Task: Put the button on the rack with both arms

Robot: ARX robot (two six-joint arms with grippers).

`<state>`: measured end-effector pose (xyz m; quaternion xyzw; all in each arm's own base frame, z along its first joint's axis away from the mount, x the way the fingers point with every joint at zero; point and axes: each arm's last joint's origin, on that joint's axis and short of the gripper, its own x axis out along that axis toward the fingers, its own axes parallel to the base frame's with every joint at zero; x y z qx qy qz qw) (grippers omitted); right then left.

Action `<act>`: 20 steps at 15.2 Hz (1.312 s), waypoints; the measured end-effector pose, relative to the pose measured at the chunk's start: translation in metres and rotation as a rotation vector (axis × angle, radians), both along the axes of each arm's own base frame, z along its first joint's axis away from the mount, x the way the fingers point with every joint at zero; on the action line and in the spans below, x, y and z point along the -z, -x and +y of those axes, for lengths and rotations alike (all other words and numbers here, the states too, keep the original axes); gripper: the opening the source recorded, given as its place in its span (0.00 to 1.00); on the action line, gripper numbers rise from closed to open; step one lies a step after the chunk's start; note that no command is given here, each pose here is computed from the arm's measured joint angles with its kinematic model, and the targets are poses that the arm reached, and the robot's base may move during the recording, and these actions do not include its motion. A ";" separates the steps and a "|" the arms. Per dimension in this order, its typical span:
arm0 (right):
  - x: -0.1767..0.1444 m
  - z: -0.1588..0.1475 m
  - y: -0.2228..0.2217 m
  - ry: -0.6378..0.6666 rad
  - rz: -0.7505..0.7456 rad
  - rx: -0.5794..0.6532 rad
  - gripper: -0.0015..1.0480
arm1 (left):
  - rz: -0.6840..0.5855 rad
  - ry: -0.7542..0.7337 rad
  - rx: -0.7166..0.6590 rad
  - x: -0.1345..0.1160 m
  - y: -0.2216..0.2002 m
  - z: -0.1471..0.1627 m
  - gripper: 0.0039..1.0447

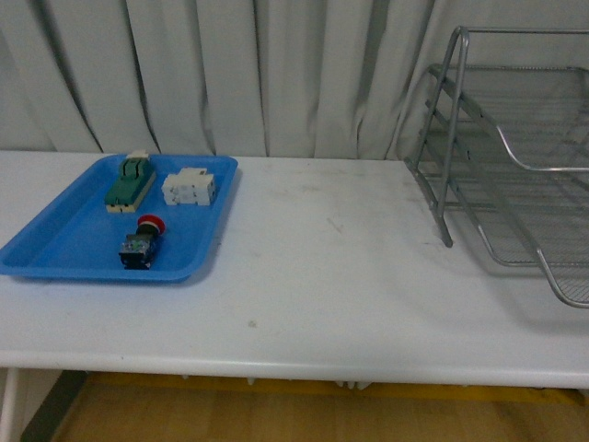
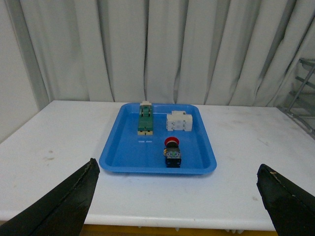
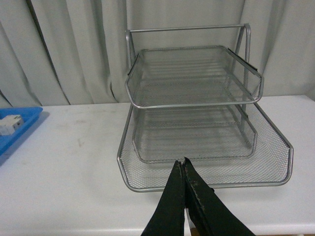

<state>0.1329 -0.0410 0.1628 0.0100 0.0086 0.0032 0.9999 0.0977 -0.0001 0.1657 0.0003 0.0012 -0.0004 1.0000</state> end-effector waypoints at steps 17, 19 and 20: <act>-0.004 0.041 0.036 0.017 -0.020 0.007 0.02 | -0.002 0.000 0.000 0.000 0.000 0.000 0.94; -0.004 0.041 0.036 0.017 -0.023 0.007 0.02 | 0.000 0.000 0.000 0.000 0.000 0.000 0.94; -0.004 0.041 0.036 0.018 -0.020 0.006 0.05 | 0.000 0.000 0.000 0.000 0.000 0.000 0.94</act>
